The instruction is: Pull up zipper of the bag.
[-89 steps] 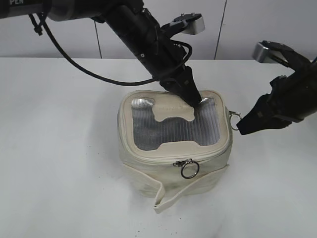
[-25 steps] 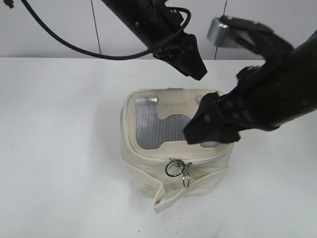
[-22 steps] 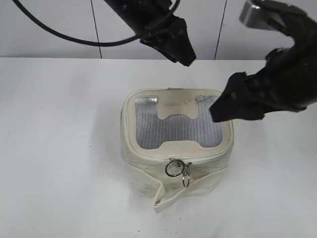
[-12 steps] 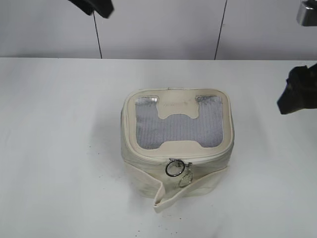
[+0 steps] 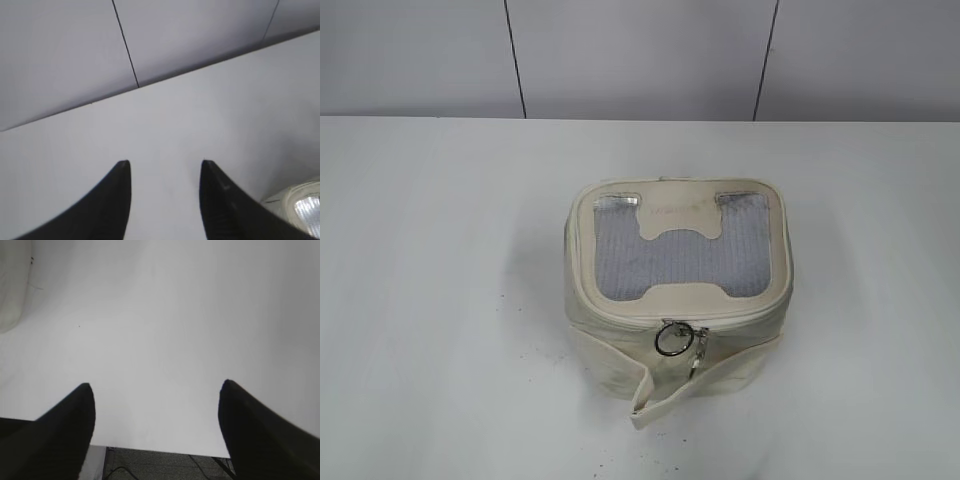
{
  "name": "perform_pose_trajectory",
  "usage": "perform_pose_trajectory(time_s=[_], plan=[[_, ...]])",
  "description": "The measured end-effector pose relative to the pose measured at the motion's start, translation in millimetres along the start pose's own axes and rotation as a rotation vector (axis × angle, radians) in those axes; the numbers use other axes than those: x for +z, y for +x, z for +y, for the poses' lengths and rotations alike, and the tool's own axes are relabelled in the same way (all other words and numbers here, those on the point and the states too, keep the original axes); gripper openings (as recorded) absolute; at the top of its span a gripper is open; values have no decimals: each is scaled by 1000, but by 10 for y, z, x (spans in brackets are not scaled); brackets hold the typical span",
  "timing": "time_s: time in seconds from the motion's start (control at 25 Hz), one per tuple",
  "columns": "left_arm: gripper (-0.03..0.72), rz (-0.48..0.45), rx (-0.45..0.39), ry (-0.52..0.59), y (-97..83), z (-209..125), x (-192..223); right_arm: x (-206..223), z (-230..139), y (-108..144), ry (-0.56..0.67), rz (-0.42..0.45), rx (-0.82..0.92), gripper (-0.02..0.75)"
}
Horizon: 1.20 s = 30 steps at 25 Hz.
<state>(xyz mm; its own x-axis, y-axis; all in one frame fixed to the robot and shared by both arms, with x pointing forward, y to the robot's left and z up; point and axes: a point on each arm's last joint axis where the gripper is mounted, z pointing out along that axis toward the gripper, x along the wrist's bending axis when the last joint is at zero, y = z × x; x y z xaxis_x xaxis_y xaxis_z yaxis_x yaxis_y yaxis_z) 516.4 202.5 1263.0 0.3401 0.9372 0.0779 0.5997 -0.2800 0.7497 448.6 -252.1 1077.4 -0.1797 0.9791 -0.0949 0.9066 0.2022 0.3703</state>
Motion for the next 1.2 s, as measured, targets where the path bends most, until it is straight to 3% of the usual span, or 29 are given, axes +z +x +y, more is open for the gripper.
perform_pose_trajectory(time_s=[0.16, 0.32, 0.68, 1.0, 1.2], plan=[[350, 15, -7, -77, 32, -143, -473, -201, -232, -47, -12, -12, 5, 595], [350, 43, 2, -72, 57, -496, -755, -405, -511, -87, -67, -12, 19, 594], [350, 36, -17, -25, 13, -1789, -1142, -777, -1182, -159, -290, 5, 53, 592], [350, -46, -49, -108, -105, -2807, -1292, -1015, -1857, -148, -562, 105, 97, 589], [350, -130, -74, -193, -202, -3257, -1316, -1113, -2174, -171, -720, 115, 99, 589]])
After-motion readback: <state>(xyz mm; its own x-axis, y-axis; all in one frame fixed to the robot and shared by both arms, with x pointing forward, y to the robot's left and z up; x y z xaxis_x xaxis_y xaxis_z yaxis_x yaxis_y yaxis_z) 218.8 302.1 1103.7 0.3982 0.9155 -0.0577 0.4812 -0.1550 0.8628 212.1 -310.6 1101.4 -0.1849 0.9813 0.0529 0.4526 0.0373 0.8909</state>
